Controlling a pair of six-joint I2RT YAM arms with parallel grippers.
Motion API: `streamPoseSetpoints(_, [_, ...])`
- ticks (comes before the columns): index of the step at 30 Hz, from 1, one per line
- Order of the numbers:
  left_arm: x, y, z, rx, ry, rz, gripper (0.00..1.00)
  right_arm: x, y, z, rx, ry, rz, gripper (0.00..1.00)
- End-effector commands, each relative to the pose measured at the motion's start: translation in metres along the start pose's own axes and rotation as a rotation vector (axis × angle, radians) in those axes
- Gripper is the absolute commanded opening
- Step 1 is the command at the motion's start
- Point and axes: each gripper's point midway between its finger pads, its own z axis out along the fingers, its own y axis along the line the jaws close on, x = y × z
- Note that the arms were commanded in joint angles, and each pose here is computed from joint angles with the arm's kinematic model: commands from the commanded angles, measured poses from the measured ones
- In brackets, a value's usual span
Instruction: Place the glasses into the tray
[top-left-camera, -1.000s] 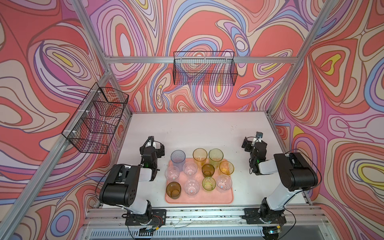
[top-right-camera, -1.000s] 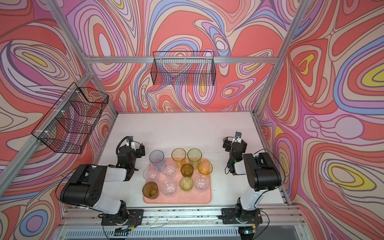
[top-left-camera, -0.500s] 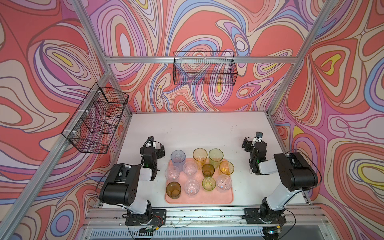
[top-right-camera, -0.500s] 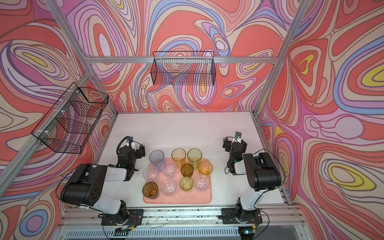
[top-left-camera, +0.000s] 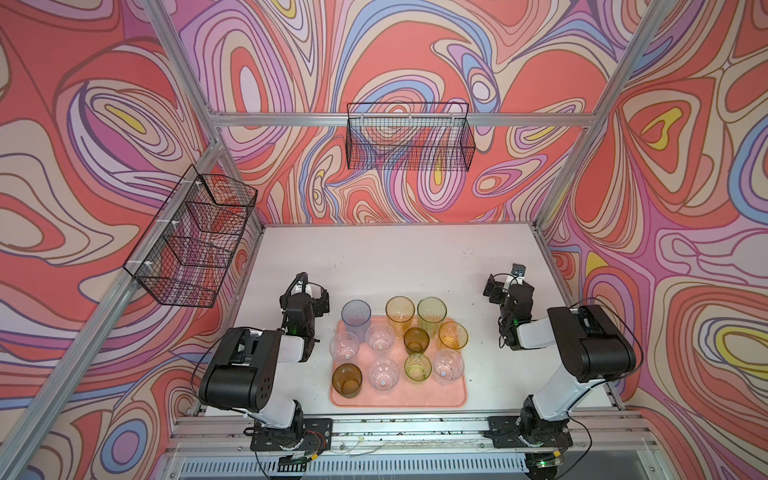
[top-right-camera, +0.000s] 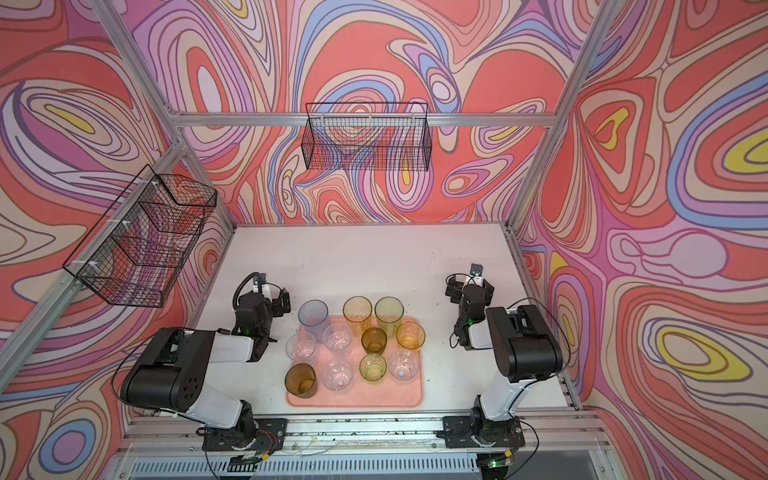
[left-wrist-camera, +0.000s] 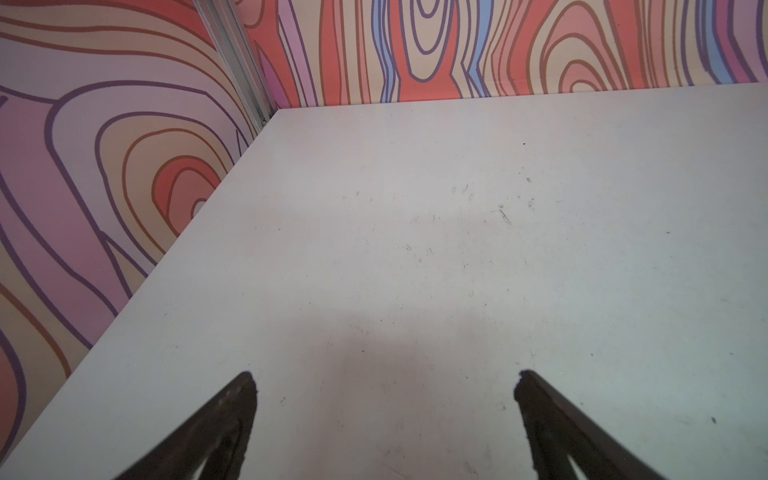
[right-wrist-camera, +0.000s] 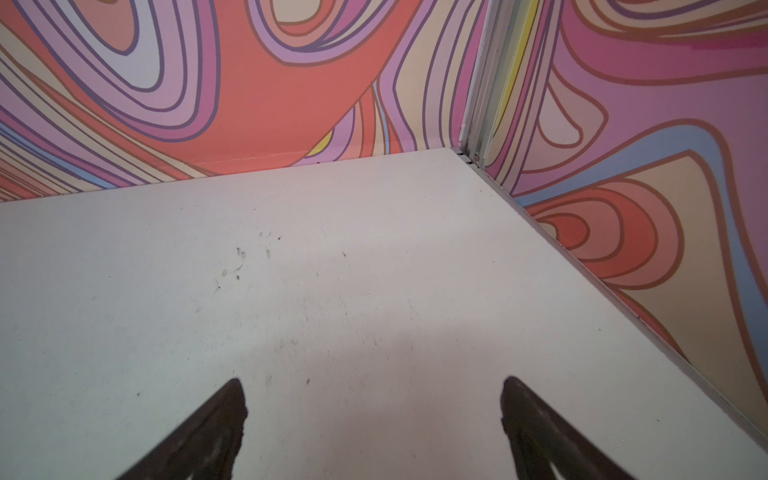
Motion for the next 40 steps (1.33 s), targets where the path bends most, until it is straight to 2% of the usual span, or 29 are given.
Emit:
streamPoseSetpoints(1, [-0.0063, 0.002, 0.0015, -0.007, -0.021, -0.011, 1.0, 0.0015, 0.0006, 0.0018, -0.003, 0.007, -0.004, 0.98])
streamPoseSetpoints(40, [-0.0062, 0.0019, 0.0019, -0.002, -0.019, -0.016, 1.0, 0.0014, 0.0008, 0.0018, -0.004, 0.007, -0.004, 0.98])
